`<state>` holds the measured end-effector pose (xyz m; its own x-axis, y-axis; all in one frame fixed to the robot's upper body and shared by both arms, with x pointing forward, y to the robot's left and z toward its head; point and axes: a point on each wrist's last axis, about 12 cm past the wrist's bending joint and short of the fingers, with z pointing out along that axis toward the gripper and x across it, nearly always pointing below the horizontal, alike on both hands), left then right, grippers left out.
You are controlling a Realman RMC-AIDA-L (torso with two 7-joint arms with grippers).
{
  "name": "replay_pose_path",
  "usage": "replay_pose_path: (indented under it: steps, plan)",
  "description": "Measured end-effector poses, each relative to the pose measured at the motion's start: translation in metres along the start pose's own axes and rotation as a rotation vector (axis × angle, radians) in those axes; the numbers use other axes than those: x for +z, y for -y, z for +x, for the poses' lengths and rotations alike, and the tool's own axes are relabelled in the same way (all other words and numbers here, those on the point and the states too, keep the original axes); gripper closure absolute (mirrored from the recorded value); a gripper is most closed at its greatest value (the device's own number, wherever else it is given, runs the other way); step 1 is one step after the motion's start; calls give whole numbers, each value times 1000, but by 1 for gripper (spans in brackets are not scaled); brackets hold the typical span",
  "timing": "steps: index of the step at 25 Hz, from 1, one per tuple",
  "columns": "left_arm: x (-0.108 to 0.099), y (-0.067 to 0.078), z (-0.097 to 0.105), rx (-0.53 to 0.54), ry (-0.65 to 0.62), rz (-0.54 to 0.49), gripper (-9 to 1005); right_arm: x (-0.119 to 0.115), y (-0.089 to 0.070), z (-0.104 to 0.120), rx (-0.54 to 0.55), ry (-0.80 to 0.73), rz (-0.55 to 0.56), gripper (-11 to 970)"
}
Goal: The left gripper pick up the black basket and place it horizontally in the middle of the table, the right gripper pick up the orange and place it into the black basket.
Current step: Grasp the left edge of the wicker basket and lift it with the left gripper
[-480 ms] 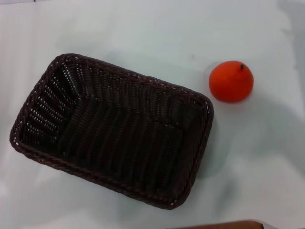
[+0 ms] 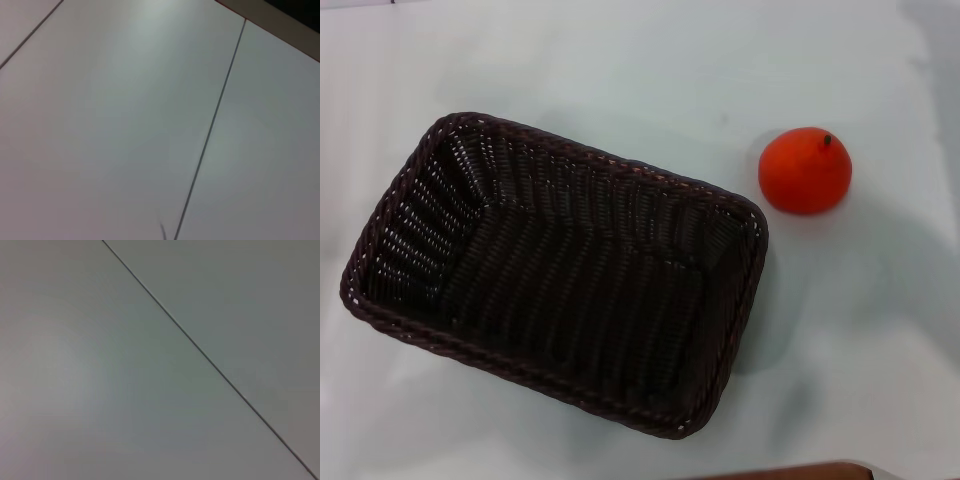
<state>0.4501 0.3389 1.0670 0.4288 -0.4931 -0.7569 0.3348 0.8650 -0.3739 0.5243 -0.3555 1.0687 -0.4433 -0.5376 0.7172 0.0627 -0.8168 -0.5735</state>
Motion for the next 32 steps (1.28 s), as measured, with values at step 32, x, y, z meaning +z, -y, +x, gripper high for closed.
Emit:
replay_pose_path:
  steps: [32]
  plan:
    - [128, 13, -74, -59, -1309, 288, 241, 1, -7, -4, 9, 19, -68, 47]
